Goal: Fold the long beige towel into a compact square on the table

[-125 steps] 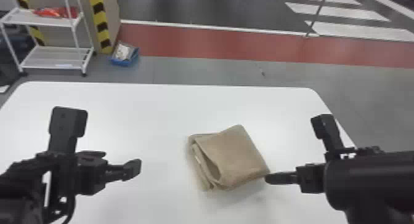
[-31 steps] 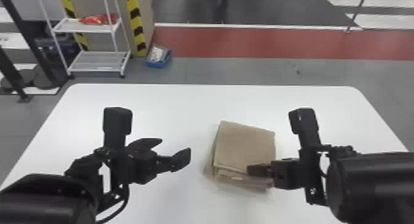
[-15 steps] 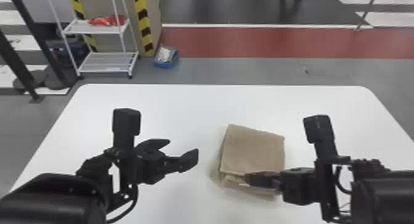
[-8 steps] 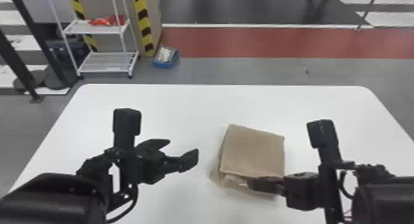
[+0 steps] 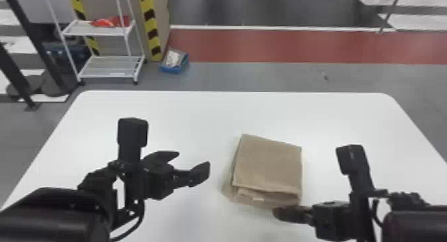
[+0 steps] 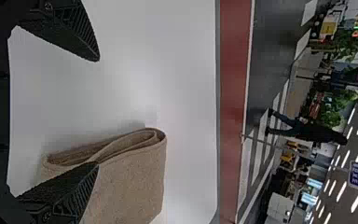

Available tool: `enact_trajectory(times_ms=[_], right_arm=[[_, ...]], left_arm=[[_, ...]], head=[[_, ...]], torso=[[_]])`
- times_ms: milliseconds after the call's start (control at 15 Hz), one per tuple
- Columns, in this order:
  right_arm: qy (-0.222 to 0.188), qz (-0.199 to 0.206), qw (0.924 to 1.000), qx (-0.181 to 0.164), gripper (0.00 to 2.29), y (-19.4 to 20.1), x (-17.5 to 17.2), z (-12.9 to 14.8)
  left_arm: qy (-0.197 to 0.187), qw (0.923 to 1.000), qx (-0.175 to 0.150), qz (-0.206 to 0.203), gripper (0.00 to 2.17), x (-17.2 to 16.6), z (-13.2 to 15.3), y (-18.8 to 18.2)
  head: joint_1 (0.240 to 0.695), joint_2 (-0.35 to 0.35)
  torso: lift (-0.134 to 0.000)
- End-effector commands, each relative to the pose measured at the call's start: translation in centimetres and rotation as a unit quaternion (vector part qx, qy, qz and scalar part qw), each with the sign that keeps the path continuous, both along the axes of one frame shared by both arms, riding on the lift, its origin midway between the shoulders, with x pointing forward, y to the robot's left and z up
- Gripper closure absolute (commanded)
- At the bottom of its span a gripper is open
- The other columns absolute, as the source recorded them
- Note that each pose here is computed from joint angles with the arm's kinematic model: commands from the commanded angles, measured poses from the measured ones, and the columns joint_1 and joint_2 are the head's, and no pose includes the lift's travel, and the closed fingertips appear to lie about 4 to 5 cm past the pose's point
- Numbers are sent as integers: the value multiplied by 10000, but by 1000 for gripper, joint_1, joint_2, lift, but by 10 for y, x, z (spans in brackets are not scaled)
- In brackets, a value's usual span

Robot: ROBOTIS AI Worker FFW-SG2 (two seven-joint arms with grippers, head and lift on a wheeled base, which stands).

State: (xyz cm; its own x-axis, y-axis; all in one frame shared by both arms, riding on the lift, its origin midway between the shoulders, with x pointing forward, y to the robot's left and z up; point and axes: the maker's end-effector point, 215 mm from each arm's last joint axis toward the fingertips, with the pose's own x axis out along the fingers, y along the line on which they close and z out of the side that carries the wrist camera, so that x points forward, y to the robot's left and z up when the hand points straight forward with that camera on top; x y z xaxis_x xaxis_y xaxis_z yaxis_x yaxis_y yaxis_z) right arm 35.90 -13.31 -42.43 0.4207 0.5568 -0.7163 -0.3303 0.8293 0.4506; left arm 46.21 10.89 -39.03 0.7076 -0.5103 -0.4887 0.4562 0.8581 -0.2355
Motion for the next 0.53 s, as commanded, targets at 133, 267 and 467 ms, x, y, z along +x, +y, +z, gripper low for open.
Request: enact_trajectory(times_ms=[133, 267, 467], right_arm=[[75, -232, 9997, -97, 2125, -22, 12, -7], [127, -344, 9992, -148, 2125, -31, 22, -12], [86, -495, 9985, -217, 2125, -44, 36, -10]], left_arm=[[12, 10000, 7, 3, 97, 0, -1, 0], [4, 10000, 3, -4, 97, 1, -1, 0], [4, 10000, 3, -4, 97, 1, -1, 0]], head=[[695, -41], [695, -59], [695, -74]], torso=[[-124], [-124], [-124]])
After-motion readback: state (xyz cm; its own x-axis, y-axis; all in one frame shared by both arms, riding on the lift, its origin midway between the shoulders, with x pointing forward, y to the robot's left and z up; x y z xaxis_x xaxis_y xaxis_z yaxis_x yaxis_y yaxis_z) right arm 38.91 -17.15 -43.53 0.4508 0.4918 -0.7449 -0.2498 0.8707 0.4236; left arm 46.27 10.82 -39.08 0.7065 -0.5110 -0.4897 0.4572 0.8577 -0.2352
